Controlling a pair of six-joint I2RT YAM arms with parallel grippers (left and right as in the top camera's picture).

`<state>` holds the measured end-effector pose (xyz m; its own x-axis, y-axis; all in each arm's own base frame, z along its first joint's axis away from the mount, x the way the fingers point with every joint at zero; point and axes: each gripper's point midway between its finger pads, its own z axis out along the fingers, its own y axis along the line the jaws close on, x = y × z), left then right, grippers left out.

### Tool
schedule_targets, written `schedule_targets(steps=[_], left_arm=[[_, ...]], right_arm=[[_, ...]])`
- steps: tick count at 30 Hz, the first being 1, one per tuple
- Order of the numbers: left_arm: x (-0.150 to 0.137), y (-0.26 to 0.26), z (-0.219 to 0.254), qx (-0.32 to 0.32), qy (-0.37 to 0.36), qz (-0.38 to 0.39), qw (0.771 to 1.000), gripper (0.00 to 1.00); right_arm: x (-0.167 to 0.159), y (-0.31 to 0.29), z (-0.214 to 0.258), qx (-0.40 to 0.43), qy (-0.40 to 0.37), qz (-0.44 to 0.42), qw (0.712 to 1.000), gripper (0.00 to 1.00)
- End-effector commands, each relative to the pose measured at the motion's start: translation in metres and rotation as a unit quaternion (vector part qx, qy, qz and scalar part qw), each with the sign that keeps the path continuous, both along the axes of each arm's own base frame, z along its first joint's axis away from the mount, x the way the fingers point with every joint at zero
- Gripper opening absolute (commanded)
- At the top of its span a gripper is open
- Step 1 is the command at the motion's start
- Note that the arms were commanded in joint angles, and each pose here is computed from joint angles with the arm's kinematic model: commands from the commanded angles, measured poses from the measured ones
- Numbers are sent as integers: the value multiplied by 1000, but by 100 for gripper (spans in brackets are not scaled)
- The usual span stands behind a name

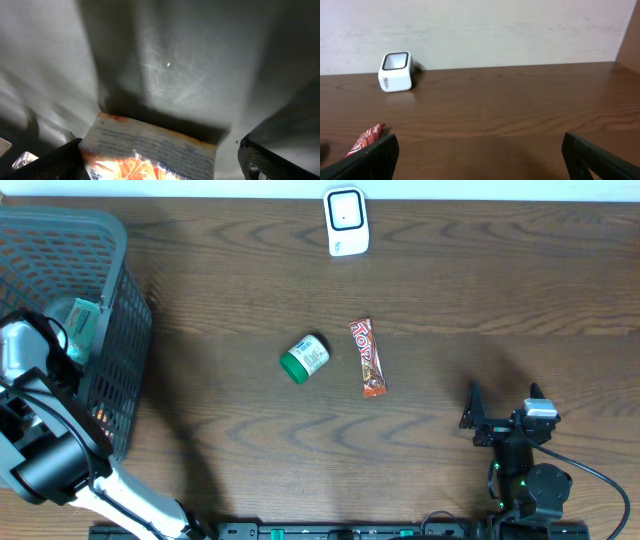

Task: Scan the item barcode
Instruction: 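Reach the left gripper back into the basket toward an orange snack packet, then grasp the small orange snack packet with the left gripper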

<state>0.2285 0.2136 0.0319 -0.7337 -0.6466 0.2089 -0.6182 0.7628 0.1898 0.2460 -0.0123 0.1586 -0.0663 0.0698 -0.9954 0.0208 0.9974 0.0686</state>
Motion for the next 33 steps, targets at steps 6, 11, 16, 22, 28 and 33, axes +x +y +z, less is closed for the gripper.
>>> schedule_targets(steps=[6, 11, 16, 22, 28, 33], left_arm=[[-21, -11, -34, -21, 23, 5, 1000, 98], [-31, -14, -42, -23, 30, 20, 999, 93], [-38, -13, -45, -26, 34, 34, 999, 61], [-38, -12, -44, -25, 31, 40, 998, 41], [-25, -2, -28, -12, 14, 44, 999, 33], [-7, 13, 6, 17, -20, 58, 998, 33]], right_arm=[[0, 2, 0, 6, 0, 4, 1000, 99], [0, 2, 0, 6, -1, 4, 1000, 99], [0, 2, 0, 6, 0, 4, 1000, 99], [0, 2, 0, 6, 0, 4, 1000, 99], [0, 2, 0, 6, -1, 4, 1000, 99], [0, 2, 0, 6, 0, 4, 1000, 99]])
